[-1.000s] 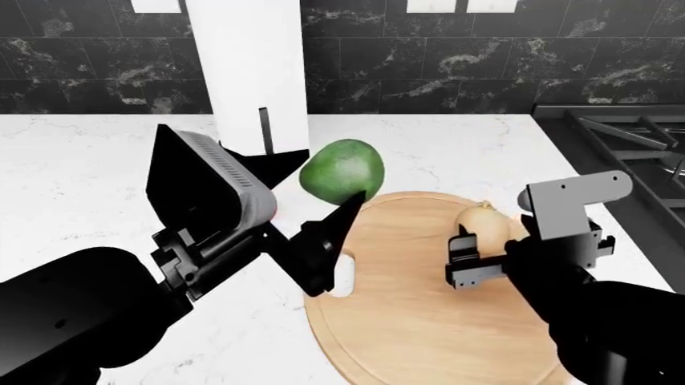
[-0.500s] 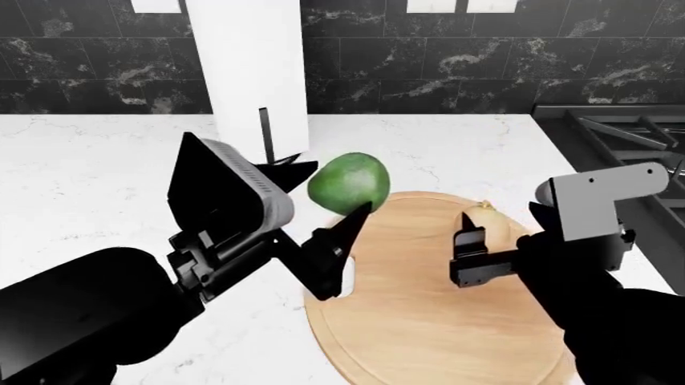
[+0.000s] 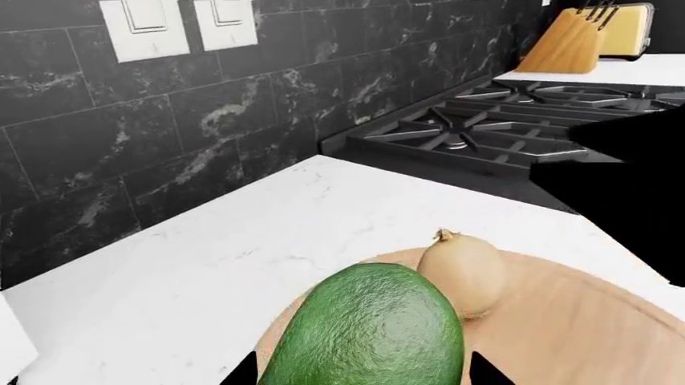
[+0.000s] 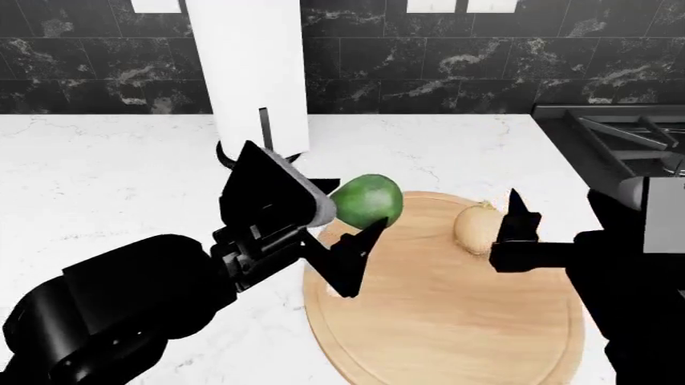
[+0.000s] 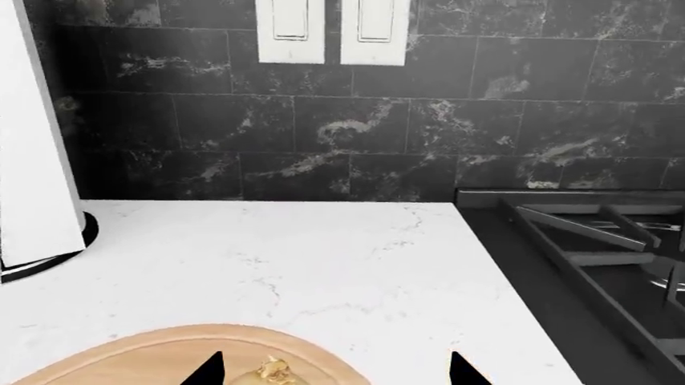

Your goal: Place the avocado, onion, tomato and bell pepper on the cutting board.

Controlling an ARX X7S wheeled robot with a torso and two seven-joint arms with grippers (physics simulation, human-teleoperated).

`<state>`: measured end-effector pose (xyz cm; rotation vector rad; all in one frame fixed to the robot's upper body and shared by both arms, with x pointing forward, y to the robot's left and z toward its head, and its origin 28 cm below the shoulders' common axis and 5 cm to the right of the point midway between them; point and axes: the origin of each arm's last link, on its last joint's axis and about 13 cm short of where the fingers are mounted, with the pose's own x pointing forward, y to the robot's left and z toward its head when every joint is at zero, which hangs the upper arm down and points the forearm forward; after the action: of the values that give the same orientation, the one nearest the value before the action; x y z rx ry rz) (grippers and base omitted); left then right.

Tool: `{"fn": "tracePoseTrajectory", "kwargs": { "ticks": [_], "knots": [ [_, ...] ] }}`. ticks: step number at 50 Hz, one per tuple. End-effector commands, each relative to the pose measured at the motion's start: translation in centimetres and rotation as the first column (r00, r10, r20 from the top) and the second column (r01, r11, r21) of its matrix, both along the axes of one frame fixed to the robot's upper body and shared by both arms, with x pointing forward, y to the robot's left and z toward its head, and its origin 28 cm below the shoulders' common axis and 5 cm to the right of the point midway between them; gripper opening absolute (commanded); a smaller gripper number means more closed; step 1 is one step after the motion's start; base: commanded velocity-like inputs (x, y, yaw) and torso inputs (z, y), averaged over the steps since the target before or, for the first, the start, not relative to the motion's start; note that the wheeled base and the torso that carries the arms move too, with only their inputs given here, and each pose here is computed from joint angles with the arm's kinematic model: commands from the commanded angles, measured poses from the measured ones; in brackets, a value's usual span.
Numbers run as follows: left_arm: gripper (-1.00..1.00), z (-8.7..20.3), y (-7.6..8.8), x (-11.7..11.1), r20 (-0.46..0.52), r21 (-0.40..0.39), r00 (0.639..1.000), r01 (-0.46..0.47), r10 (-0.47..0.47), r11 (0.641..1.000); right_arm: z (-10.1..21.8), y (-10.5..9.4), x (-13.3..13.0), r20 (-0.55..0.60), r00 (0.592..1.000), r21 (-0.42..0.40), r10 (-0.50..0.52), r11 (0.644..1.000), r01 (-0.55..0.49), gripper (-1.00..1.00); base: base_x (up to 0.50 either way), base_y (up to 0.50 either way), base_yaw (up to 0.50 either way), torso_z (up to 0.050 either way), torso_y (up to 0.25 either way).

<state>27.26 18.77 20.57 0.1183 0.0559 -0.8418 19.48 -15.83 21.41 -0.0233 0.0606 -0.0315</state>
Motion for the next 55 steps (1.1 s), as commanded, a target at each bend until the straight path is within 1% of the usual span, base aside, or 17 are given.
{"fn": "tracePoseTrajectory", "kwargs": {
  "ticks": [1, 7, 8, 9, 12, 17, 24, 25, 52, 53, 55],
  "knots": [
    [-1.00, -0.9, -0.9, 0.9, -0.041, 0.025, 0.999, 0.015, -0.014, 1.000, -0.2, -0.4, -0.5, 0.048, 0.998, 0.035, -0.047, 0.998, 0.045, 1.00, 0.00, 0.00, 0.00, 0.000, 0.000],
    [-1.00, -1.0, -1.0, 1.6, -0.063, 0.027, 0.998, 0.024, -0.022, 0.999, -0.1, -0.6, -0.8, 0.055, 0.996, 0.037, -0.067, 0.997, 0.065, 1.00, 0.00, 0.00, 0.00, 0.000, 0.000],
    [-1.00, -1.2, -1.0, 1.5, -0.078, 0.030, 0.996, 0.044, -0.042, 0.999, -0.1, -0.6, -0.8, 0.056, 0.996, 0.035, -0.069, 0.997, 0.067, 1.00, 0.00, 0.00, 0.00, 0.000, 0.000],
    [-1.00, -1.5, -1.0, 1.6, -0.066, 0.041, 0.997, 0.046, -0.043, 0.998, -0.1, -0.6, -0.8, 0.059, 0.996, 0.038, -0.071, 0.997, 0.069, 1.00, 0.00, 0.00, 0.00, 0.000, 0.000],
    [-1.00, -1.7, -1.1, 1.5, -0.070, 0.049, 0.996, 0.063, -0.059, 0.997, -0.1, -0.6, -0.7, 0.060, 0.996, 0.039, -0.073, 0.997, 0.071, 1.00, 0.00, 0.00, 0.00, 0.000, 0.000],
    [-1.00, -1.7, -1.3, 1.8, -0.061, 0.047, 0.996, 0.073, -0.070, 0.996, -0.1, -0.6, -0.8, 0.060, 0.995, 0.037, -0.076, 0.997, 0.074, 1.00, 0.00, 0.00, 0.00, 0.000, 0.000],
    [-1.00, -2.1, -1.5, 1.9, -0.073, 0.053, 0.994, 0.089, -0.085, 0.995, -0.3, -0.9, -1.2, 0.059, 0.994, 0.040, -0.092, 0.995, 0.089, 1.00, 0.00, 0.00, 0.00, 0.000, 0.001],
    [-1.00, -2.6, -2.2, 2.2, -0.091, 0.051, 0.989, 0.121, -0.116, 0.991, -0.3, -0.9, -1.0, 0.057, 0.994, 0.040, -0.089, 0.995, 0.087, 1.00, 0.00, 0.00, 0.00, 0.000, 0.000],
    [-1.00, -3.2, -2.9, 2.4, -0.109, 0.063, 0.985, 0.138, -0.130, 0.988, -0.4, -1.1, -1.0, 0.058, 0.994, 0.044, -0.092, 0.995, 0.090, 1.00, 0.00, 0.00, 0.00, 0.000, 0.000],
    [1.00, -3.2, -2.9, 2.4, -0.110, 0.063, 0.985, 0.141, -0.133, 0.988, -0.5, -1.1, -1.0, 0.058, 0.994, 0.045, -0.091, 0.995, 0.089, 1.00, 0.00, 0.00, 0.00, 0.000, 0.000],
    [1.00, -3.1, -2.8, 2.5, -0.111, 0.061, 0.985, 0.140, -0.133, 0.988, -0.5, -1.1, -1.0, 0.056, 0.994, 0.044, -0.089, 0.995, 0.086, 1.00, 0.00, 0.00, 0.00, 0.000, 0.000]
  ]
}}
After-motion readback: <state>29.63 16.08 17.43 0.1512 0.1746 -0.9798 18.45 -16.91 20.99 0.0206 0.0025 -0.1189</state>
